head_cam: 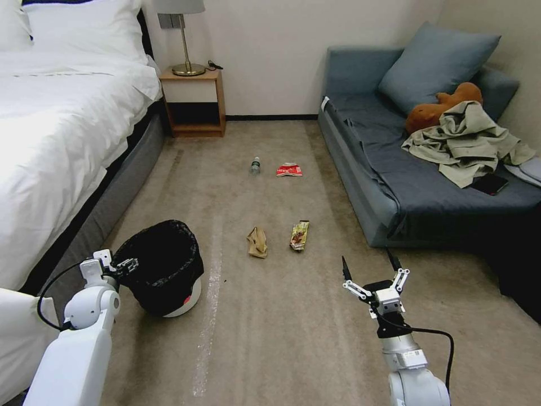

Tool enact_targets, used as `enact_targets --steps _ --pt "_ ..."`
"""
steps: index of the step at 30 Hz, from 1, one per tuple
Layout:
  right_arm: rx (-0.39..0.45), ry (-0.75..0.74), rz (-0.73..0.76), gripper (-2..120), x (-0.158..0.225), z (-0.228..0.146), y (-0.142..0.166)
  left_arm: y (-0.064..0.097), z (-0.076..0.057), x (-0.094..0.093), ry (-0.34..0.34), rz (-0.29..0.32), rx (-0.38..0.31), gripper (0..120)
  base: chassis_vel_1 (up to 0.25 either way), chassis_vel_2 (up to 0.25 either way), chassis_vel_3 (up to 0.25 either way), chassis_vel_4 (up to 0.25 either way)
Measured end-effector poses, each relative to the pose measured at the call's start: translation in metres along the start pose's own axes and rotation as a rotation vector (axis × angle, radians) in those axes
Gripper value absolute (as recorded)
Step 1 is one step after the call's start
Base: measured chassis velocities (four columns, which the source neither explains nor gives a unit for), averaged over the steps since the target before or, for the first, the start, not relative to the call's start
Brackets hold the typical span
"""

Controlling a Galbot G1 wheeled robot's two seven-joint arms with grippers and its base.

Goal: Pick up the trash bin, then pick up the garbage on the floor and place it into the trash bin.

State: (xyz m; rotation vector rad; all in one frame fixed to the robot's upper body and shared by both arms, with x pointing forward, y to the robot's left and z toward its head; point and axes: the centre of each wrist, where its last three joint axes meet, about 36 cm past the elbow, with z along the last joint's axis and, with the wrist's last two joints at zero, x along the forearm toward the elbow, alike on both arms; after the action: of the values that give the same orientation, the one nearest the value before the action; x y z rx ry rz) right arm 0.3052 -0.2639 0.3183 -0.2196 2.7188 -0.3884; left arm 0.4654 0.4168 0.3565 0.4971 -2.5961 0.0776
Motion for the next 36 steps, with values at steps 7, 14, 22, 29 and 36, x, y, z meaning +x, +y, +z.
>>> enact_targets --steps 7,14,22,29,36 --pt "0.002 -0.003 0.000 100 0.000 -0.001 -0.001 -0.002 -0.001 0.000 -0.004 0.009 0.008 49 0.000 0.000 0.000 0.000" --pt "0.000 -0.006 0.002 100 -0.002 -0.001 -0.001 -0.004 0.002 -0.001 0.002 0.013 0.019 21 0.000 0.000 0.000 0.000" --pt "-0.005 -0.002 0.007 100 -0.003 0.001 -0.001 -0.006 0.007 -0.002 -0.004 0.017 0.030 9 0.000 0.000 0.000 0.000" --pt "-0.012 -0.004 0.020 100 -0.004 0.002 -0.004 -0.013 -0.006 0.022 -0.097 0.030 -0.008 7 0.000 0.000 0.000 0.000" --pt "-0.017 -0.009 0.026 100 -0.004 0.000 -0.005 -0.023 -0.038 0.063 -0.235 0.071 -0.034 5 0.000 0.000 0.000 0.000"
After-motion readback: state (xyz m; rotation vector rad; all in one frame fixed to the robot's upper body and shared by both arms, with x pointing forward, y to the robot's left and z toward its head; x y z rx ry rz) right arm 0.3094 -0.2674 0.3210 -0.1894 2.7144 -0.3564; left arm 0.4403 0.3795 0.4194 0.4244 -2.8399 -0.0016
